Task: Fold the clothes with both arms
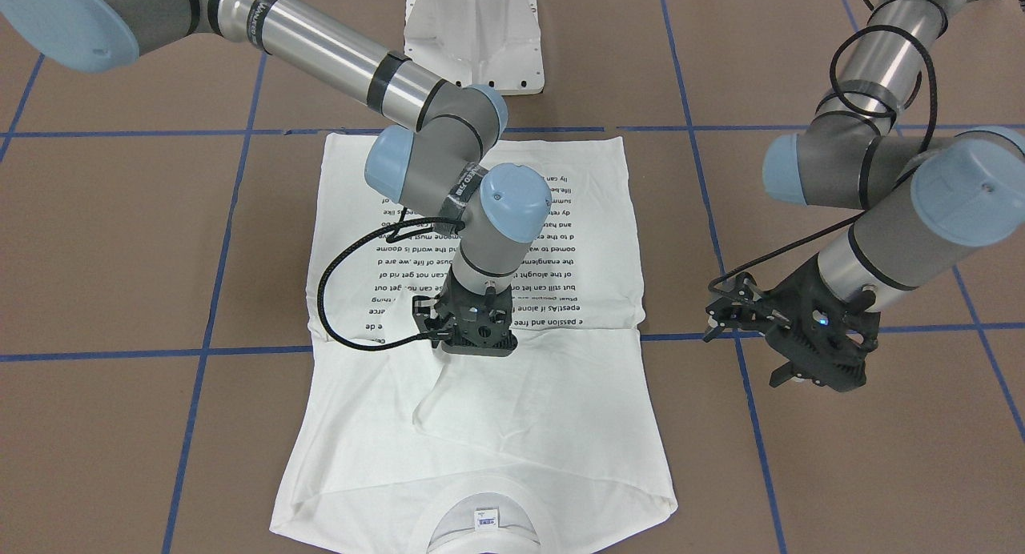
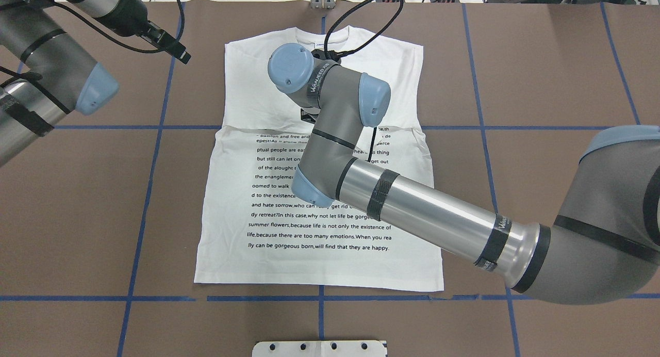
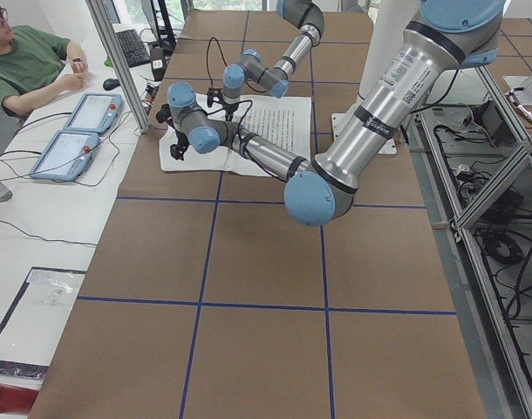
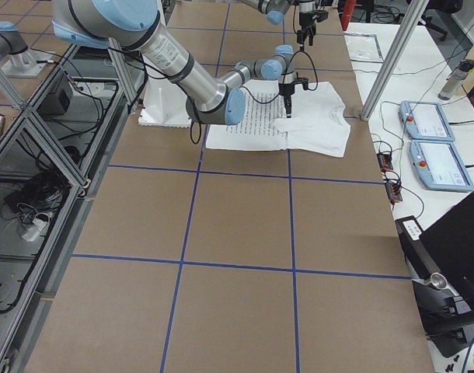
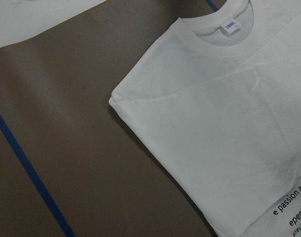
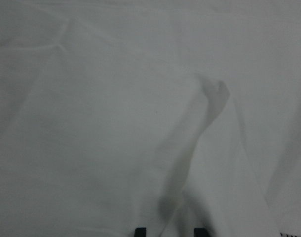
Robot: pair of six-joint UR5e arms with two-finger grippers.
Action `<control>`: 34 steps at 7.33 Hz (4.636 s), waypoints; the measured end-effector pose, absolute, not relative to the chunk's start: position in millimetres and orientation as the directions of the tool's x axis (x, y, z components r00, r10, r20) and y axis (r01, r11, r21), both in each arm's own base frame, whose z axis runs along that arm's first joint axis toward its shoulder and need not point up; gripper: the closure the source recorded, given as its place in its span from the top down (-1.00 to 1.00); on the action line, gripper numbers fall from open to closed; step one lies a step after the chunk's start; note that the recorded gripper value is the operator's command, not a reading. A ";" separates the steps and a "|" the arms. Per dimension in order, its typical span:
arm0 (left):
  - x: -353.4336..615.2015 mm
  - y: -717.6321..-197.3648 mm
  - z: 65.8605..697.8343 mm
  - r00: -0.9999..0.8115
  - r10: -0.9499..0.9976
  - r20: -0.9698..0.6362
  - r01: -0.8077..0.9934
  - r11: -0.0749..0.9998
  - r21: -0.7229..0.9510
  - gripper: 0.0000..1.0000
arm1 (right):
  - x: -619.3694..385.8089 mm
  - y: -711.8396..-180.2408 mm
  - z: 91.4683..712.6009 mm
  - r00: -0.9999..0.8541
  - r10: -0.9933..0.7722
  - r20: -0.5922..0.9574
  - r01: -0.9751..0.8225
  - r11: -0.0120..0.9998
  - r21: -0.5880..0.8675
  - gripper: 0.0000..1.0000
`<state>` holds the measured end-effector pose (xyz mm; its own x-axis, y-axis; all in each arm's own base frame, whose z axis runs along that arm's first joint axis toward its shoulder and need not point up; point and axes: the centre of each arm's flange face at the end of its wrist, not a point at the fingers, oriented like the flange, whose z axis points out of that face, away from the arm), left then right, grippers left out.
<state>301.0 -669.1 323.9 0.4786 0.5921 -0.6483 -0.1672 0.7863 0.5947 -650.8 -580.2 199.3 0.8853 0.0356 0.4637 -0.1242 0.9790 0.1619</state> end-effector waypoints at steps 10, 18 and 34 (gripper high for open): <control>301.3 -669.0 323.9 0.478 0.592 -0.648 -0.168 0.786 0.595 1.00 | -653.4 -575.3 206.5 0.884 0.038 0.466 -0.126 0.979 0.159 -1.00; 303.4 -668.1 324.0 0.477 0.592 -0.649 -0.169 0.787 0.593 1.00 | -541.9 -591.8 253.3 0.901 0.018 0.434 -0.109 0.976 0.187 -1.00; 331.7 -456.2 325.5 0.460 0.314 -0.831 0.002 0.935 0.355 1.00 | -379.4 -365.0 306.5 0.633 0.107 0.767 -0.180 0.984 0.012 1.00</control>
<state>331.7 -456.2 325.5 0.4596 0.3143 -0.8306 0.0018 0.9349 0.3548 -379.4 -365.0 306.5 0.6327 0.1065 0.7670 -0.1799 0.9836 0.0118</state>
